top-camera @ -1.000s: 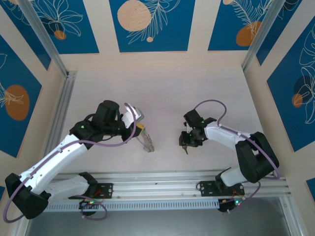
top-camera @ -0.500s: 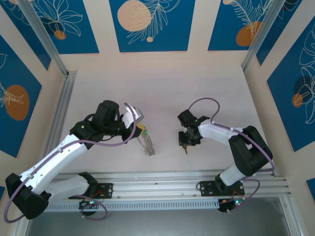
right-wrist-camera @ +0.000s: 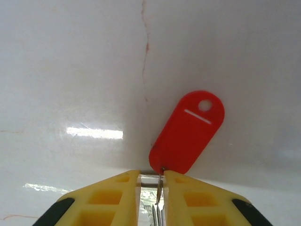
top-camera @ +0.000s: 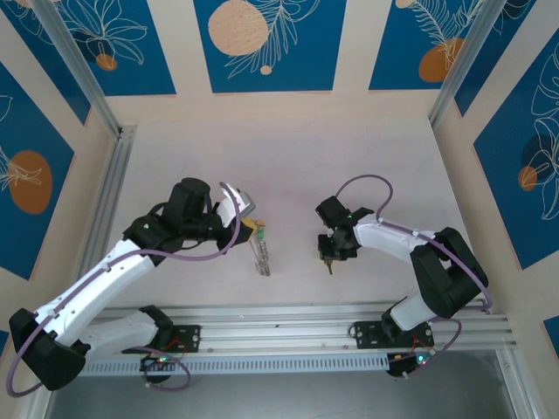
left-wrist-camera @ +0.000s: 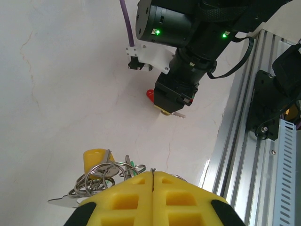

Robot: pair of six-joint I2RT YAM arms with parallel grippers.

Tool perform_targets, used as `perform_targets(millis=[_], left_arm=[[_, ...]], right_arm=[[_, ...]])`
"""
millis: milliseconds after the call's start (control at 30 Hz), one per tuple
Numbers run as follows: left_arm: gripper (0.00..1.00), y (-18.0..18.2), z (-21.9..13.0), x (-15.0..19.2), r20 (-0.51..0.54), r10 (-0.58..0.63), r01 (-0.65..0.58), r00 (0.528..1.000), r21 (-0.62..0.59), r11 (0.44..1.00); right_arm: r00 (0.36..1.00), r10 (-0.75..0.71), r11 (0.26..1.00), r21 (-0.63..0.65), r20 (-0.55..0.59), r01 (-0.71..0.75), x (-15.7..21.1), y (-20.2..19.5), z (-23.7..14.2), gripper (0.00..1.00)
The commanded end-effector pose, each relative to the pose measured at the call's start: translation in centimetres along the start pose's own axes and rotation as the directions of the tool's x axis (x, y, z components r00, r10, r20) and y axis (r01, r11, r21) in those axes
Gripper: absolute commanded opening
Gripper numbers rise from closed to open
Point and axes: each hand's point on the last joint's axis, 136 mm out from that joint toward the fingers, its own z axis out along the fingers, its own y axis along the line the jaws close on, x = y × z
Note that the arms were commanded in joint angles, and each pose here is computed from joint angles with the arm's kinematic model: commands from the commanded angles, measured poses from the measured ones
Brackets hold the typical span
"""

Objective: Put the keys on the keyring

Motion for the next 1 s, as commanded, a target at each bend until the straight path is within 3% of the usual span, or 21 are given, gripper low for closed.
perform_targets(millis=[0, 967], left_arm=[[0.0, -0.64, -0.73, -1.24, 0.058, 0.013, -0.015, 0.998, 0.031, 0.999], [0.0, -0.84, -0.63, -1.25, 0.061, 0.014, -0.017, 0.998, 0.047, 0.999]], right_arm=[[1.0, 0.021, 0.999, 0.026, -0.017, -0.02, 1.02, -0.69, -0.16, 0.2], [0.999, 0.031, 0.999, -0.015, -0.022, -0.032, 0.91, -0.49, 0.46, 0.13]])
